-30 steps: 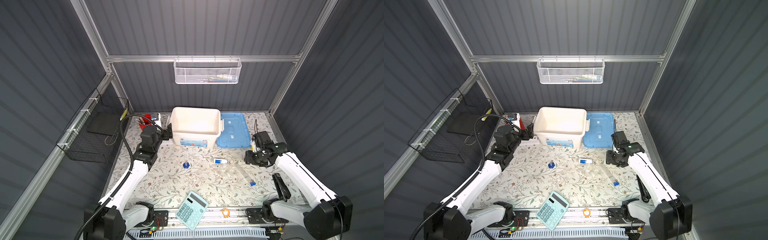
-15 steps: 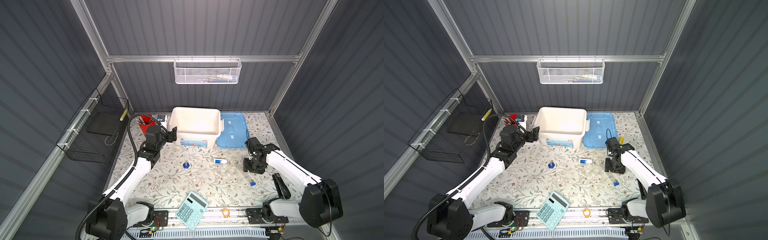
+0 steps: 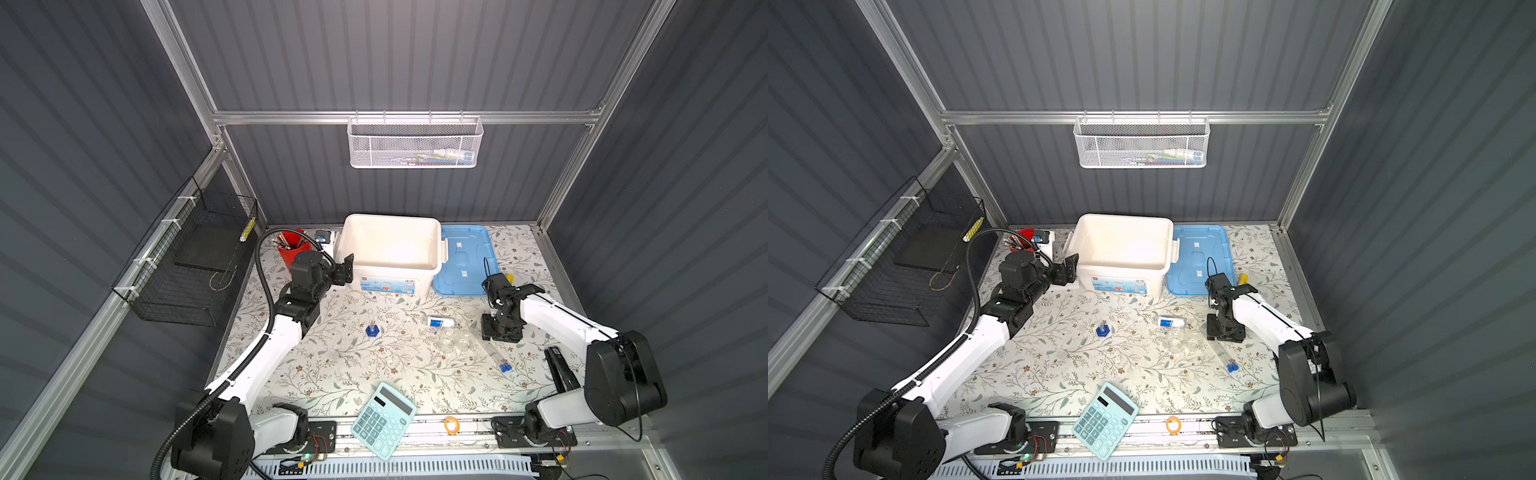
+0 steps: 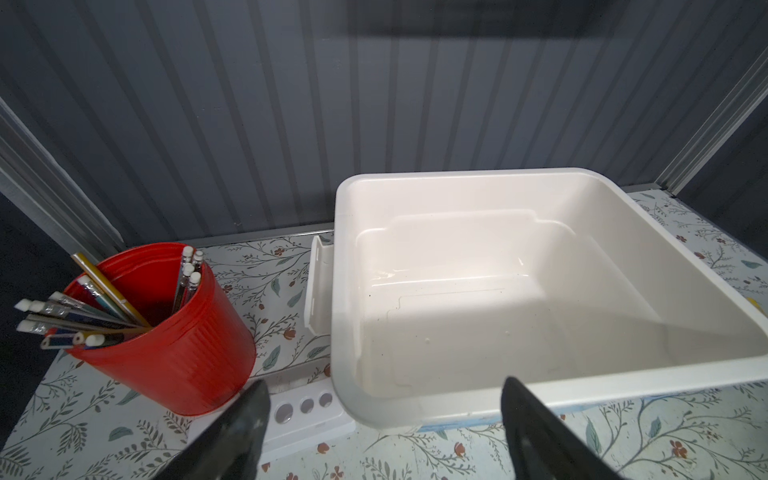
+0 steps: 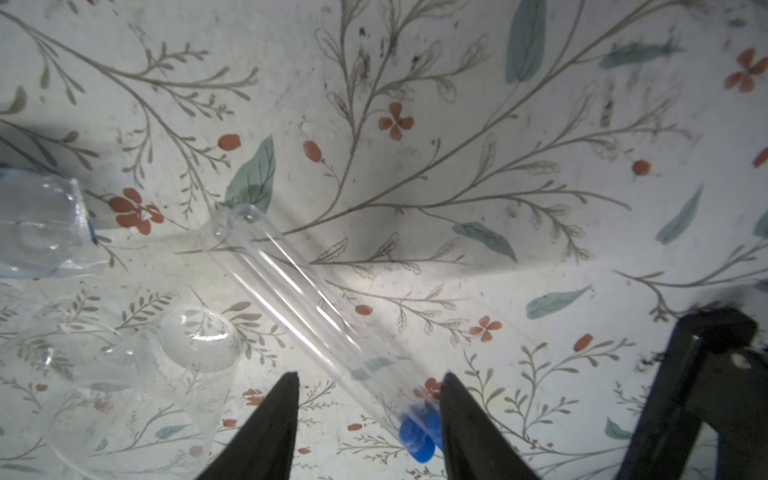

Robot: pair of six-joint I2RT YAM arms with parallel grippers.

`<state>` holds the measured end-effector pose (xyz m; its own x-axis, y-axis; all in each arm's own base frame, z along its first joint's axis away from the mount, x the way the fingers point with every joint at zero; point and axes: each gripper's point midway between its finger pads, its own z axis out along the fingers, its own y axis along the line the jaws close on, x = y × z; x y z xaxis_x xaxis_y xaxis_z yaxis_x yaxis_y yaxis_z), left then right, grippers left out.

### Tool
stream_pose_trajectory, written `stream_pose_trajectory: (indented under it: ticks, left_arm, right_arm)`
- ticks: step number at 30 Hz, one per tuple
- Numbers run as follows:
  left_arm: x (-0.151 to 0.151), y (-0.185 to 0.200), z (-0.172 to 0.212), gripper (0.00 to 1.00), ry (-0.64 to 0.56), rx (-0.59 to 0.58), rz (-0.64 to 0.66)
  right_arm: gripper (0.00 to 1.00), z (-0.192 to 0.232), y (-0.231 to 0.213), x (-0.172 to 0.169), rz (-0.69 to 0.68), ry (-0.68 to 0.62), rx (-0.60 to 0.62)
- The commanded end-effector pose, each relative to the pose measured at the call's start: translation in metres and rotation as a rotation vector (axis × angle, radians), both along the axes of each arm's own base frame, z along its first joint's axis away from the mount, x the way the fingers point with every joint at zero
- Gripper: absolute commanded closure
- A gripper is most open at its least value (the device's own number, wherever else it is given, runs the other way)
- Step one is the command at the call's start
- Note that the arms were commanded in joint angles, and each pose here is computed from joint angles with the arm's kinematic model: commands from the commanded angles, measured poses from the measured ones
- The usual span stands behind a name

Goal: Organize the chemistry lab equipment

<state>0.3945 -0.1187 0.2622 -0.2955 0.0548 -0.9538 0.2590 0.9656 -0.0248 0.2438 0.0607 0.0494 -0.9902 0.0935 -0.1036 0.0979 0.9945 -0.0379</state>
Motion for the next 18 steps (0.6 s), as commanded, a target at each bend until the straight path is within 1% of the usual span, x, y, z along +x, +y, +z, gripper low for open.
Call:
stream_pose_trajectory:
  ticks: [1, 7, 18]
  left_arm:
    - [-0.001, -0.002, 0.024, 0.13, -0.048, 0.002, -0.014]
    - [-0.001, -0.002, 0.028, 0.13, -0.054, 0.017, -0.017]
    - [-0.003, -0.001, 0.030, 0.13, -0.058, 0.026, -0.014]
  right_arm:
    - [0.45, -0.007, 0.003, 0.007, 0.018, -0.003, 0.000]
    - [0.46, -0.016, 0.008, 0.012, 0.023, 0.007, 0.020]
    - [0.48, -0.024, 0.010, 0.021, 0.034, 0.010, 0.012]
